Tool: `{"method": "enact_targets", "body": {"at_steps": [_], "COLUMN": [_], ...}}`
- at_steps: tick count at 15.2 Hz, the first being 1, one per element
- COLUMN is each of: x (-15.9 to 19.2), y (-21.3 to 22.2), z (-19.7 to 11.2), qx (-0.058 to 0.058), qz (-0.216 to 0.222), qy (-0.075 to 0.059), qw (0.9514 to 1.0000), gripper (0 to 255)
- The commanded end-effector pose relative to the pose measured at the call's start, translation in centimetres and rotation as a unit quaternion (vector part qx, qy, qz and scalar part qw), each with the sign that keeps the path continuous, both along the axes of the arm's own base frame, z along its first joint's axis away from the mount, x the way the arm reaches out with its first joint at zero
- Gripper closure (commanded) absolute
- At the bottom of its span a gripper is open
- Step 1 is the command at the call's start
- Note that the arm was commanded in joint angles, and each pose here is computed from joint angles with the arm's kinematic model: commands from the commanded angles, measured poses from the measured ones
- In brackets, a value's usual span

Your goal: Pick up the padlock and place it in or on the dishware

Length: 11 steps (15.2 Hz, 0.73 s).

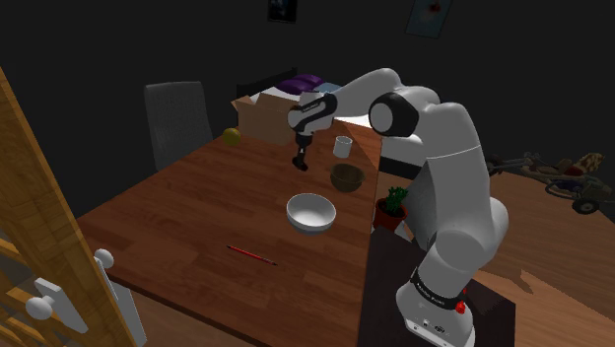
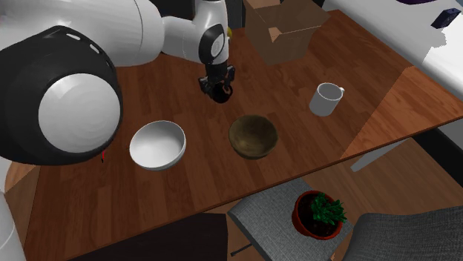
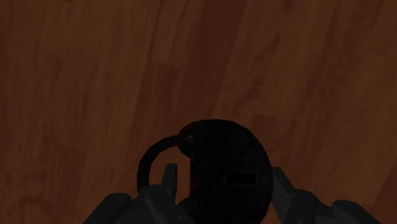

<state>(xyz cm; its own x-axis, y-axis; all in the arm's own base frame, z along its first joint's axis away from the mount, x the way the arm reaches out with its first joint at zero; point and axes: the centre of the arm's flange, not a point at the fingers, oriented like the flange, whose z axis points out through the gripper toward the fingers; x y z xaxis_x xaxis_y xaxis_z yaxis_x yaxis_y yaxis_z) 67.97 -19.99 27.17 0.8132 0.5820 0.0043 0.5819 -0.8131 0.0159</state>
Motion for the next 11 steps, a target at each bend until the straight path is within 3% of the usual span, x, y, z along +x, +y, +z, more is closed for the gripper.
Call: {"method": "enact_targets", "body": {"at_steps": [1,11], "x": [0.0,0.0], "y": [0.1,0.1], "z": [1.1,6.4], "qx": [0.000,0.000], "qz": [0.000,0.000], "qy": [0.000,0.000], "qw": [1.0000,1.0000], "gripper": [255,255]}}
